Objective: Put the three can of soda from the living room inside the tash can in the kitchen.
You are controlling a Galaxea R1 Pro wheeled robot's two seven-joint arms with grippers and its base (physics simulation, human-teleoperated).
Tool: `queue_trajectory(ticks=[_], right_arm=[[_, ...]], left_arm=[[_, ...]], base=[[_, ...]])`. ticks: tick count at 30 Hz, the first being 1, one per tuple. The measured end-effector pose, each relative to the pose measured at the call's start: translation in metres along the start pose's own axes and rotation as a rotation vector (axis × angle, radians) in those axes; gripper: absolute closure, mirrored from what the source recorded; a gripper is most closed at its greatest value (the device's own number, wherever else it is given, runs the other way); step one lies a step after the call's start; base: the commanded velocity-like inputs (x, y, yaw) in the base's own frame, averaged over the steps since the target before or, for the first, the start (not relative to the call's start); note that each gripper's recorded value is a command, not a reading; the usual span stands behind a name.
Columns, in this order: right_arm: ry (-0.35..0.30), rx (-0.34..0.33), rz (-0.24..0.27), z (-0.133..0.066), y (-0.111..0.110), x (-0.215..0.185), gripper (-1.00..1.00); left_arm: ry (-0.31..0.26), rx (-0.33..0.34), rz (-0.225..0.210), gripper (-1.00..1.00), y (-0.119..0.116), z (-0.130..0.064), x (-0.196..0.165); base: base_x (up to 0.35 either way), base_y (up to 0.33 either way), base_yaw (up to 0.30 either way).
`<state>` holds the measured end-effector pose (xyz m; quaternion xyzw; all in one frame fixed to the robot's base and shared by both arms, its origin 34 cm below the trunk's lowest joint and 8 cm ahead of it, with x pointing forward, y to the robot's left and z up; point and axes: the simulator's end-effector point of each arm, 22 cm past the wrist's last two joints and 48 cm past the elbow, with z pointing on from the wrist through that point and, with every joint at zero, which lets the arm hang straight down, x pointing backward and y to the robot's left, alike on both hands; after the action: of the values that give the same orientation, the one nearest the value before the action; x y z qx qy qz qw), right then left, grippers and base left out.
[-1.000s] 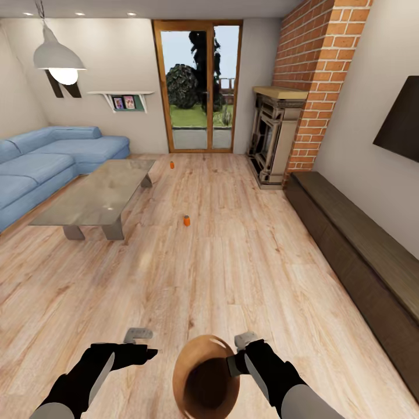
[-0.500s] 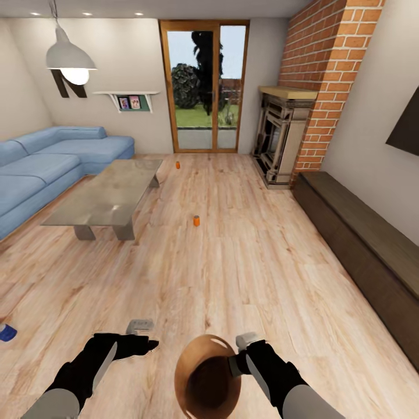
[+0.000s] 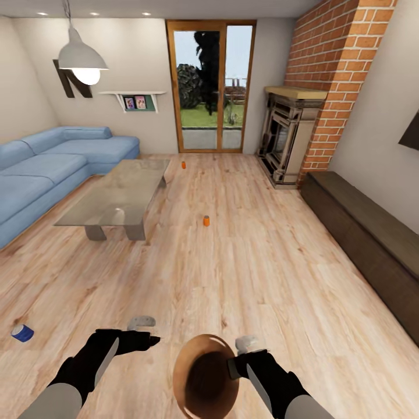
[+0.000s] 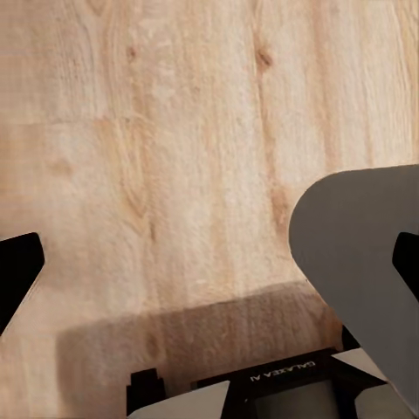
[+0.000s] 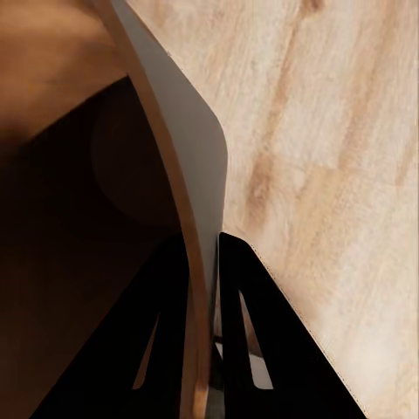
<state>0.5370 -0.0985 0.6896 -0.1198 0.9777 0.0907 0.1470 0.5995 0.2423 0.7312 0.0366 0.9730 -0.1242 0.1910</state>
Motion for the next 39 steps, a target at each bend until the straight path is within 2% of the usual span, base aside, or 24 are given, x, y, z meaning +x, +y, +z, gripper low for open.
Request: queue_trajectory(ticks=[12,17,18,19,21,22,26,32,39], right_arm=[[-0.006,0.004,0.004,0.0,-0.002,-0.001,1.0],[-0.002,0.02,0.011,-0.001,-0.012,0.001,1.0],[-0.002,0.023,0.023,-0.001,-0.015,0.001,1.0],[-0.003,0.024,0.065,-0.001,-0.021,0.002,1.0],[-0.007,0.037,0.096,-0.002,-0.031,0.001,1.0],[-0.01,0.038,0.147,-0.003,-0.037,0.001,1.0],[-0.016,0.056,0.208,-0.004,-0.05,0.001,1.0],[-0.032,0.077,0.222,-0.009,-0.064,-0.013,1.0],[0.012,0.098,0.204,-0.026,-0.086,-0.054,1.0]], left_arm=[[0.01,-0.006,-0.006,-1.0,0.005,0.0,0.005],[0.018,-0.008,-0.009,-1.0,0.006,0.001,0.008],[0.019,-0.008,-0.009,-1.0,0.006,0.001,0.008],[0.02,-0.01,-0.009,-1.0,0.006,0.002,0.009],[0.021,-0.011,-0.009,-1.0,0.007,0.002,0.009],[0.022,-0.013,-0.008,-1.0,0.007,0.002,0.009],[0.03,-0.016,-0.013,-1.0,0.009,0.001,0.011],[0.05,-0.023,-0.023,-1.0,0.012,0.0,0.016],[0.066,-0.025,-0.029,-1.0,0.012,0.0,0.019]], base=[[0.0,0.35,-0.177],[0.0,0.35,-0.201],[0.0,0.35,-0.084],[0.0,0.35,-0.068],[0.0,0.35,-0.044],[0.0,0.35,-0.028],[0.0,0.35,-0.012],[0.0,0.35,-0.003],[0.0,0.35,0.0]])
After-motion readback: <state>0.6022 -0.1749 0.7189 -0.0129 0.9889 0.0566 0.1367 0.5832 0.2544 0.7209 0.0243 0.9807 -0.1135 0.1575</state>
